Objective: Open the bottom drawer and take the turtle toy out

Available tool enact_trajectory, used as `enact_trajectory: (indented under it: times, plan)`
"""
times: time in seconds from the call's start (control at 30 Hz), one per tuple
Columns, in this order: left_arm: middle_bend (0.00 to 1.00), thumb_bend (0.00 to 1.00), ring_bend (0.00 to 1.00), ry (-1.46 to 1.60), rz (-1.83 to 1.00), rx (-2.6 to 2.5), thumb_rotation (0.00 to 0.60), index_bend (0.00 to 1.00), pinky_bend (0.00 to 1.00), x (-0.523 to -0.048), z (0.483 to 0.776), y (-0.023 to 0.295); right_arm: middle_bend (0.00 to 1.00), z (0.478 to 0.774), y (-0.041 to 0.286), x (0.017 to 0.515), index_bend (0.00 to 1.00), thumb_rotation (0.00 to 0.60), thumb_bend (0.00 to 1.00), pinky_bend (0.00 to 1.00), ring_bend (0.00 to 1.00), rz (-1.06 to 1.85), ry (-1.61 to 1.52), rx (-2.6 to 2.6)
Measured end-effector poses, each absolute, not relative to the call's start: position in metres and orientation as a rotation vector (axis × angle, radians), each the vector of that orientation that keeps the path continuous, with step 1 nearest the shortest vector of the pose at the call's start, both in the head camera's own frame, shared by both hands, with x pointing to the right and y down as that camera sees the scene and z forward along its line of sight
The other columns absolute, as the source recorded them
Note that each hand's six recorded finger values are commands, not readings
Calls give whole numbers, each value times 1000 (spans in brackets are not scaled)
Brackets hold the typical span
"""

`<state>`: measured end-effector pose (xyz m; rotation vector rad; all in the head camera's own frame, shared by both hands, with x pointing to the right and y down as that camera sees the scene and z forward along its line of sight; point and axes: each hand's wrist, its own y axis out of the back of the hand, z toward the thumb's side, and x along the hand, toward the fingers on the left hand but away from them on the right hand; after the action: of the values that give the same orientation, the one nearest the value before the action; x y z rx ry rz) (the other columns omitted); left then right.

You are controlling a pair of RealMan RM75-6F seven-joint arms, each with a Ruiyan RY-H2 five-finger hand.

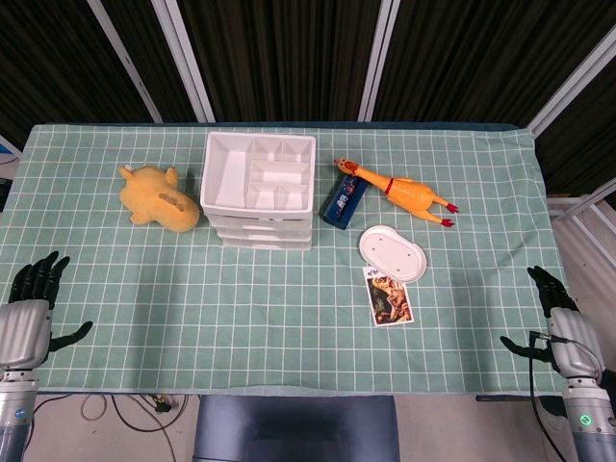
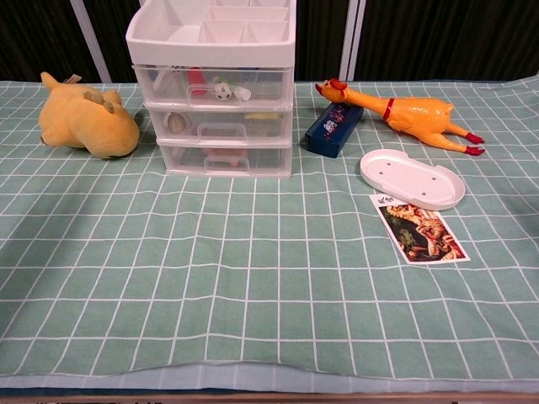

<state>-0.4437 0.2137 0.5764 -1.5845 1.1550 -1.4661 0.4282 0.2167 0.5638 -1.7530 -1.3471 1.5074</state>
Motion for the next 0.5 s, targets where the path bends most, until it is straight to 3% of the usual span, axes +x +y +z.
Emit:
enact_trajectory:
  times: [0.37, 0.5]
  plan:
    - [0, 119, 0, 1159, -1477, -1612, 600, 0, 36, -440, 581, 210, 0, 564, 217, 427, 0, 600, 127, 185, 0, 1509, -1347, -1754]
    - [32, 185, 39, 1162, -1473, -1643, 600, 0, 180, -432, 584, 204, 0, 564, 217, 429, 0, 600, 126, 185, 0, 1516, -1344, -1751]
